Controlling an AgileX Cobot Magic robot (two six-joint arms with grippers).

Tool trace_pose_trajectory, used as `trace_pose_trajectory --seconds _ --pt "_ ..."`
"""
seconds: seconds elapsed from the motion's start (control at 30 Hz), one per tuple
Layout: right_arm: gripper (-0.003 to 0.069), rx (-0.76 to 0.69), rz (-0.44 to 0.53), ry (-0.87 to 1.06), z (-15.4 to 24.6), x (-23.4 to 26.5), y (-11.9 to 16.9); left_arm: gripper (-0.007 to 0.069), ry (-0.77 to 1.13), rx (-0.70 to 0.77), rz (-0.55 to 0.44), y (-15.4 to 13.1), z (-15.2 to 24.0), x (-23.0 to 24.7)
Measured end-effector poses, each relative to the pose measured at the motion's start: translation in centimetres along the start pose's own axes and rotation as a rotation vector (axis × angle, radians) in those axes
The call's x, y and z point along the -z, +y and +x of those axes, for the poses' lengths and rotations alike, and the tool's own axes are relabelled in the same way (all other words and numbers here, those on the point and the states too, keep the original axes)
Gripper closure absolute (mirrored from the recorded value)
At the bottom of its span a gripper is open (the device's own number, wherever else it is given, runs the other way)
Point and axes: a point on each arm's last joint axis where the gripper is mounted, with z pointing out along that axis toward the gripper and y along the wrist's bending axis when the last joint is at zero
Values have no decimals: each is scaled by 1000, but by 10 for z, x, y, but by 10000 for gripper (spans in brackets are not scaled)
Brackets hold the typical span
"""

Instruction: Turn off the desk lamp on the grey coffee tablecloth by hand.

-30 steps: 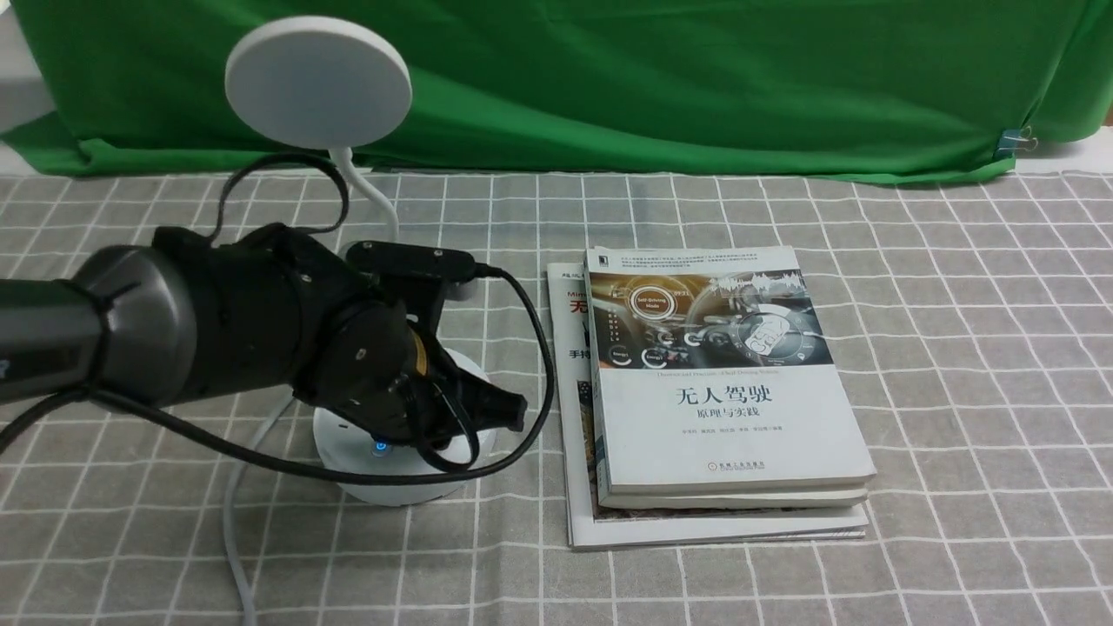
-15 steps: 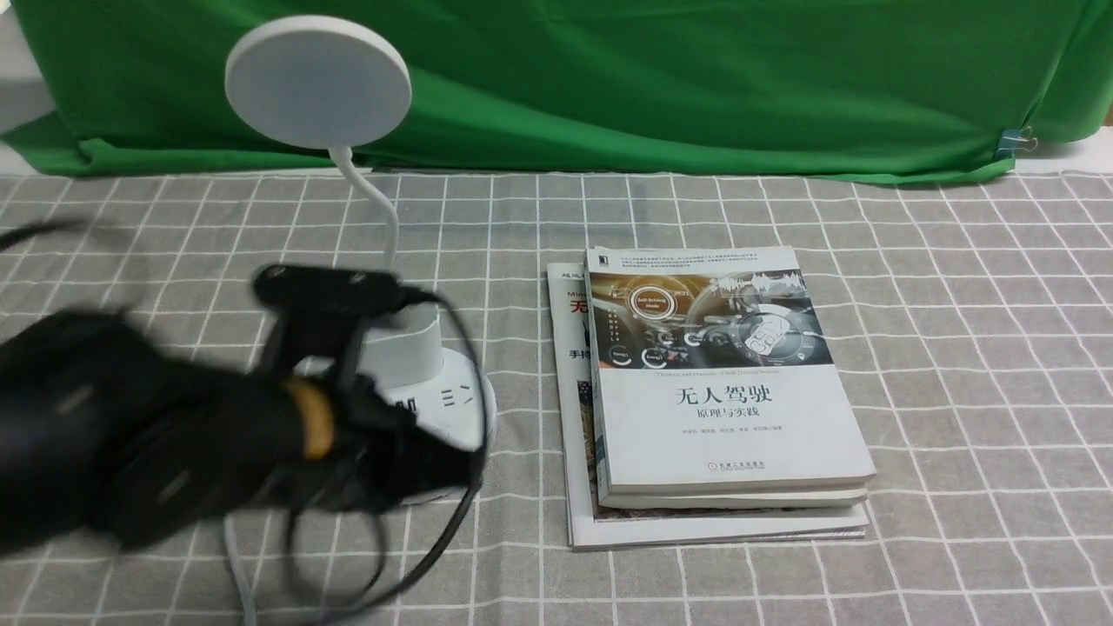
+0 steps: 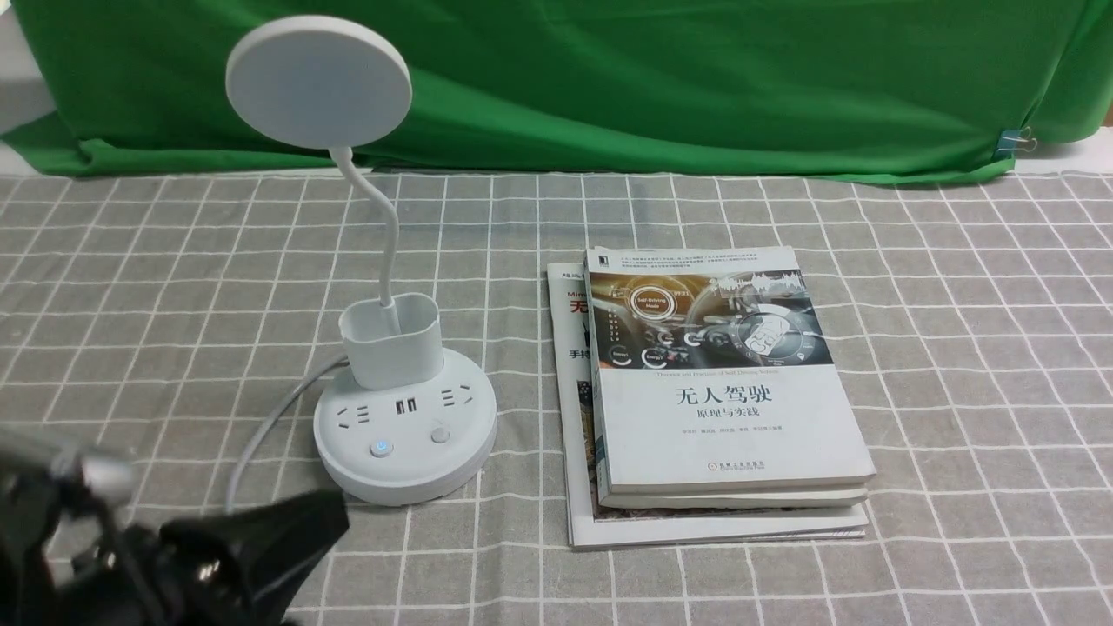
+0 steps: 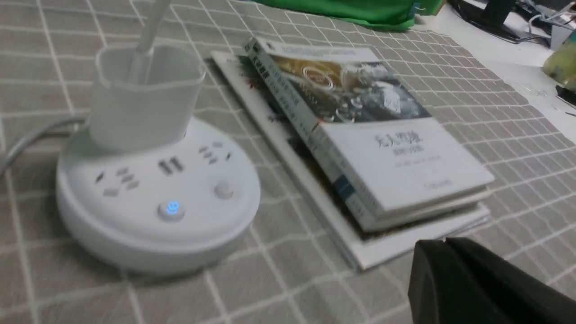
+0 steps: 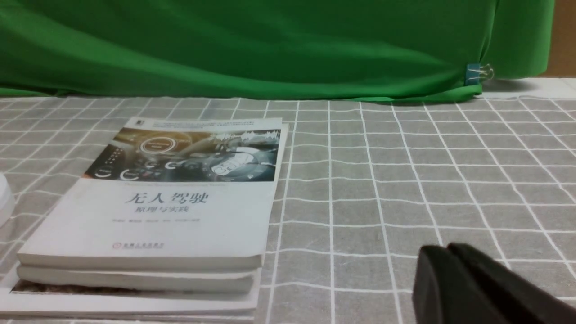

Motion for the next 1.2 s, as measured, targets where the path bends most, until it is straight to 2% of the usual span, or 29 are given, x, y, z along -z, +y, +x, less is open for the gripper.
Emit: trace_pose_trajectory --seconds 0.2,0.3,0.5,0.57,0.67,0.87,0.9,0.93,0.97,1.07,1.2 --pt "622 0 0 0 0 0 0 628 32 -91 -9 7 20 3" --pt "622 0 0 0 0 0 0 628 -5 -204 6 7 21 4" --pt "622 0 0 0 0 0 0 627 -212 -426 49 3 13 9" --pt "622 0 0 0 0 0 0 627 -273 -405 24 4 8 12" --pt "622 0 0 0 0 0 0 627 -313 -307 -63 13 3 18" --pt "622 0 0 0 0 0 0 627 -420 -344 -228 26 -6 38" --pt "622 0 0 0 0 0 0 627 -444 -344 -299 31 -7 45" --pt "622 0 0 0 0 0 0 627 -455 -343 -317 32 -8 46" --pt "622 0 0 0 0 0 0 627 -469 -338 -391 37 -7 53" --pt "622 0 0 0 0 0 0 627 -506 -320 -516 42 -6 66" --pt "622 0 0 0 0 0 0 627 -523 -263 -601 44 1 77"
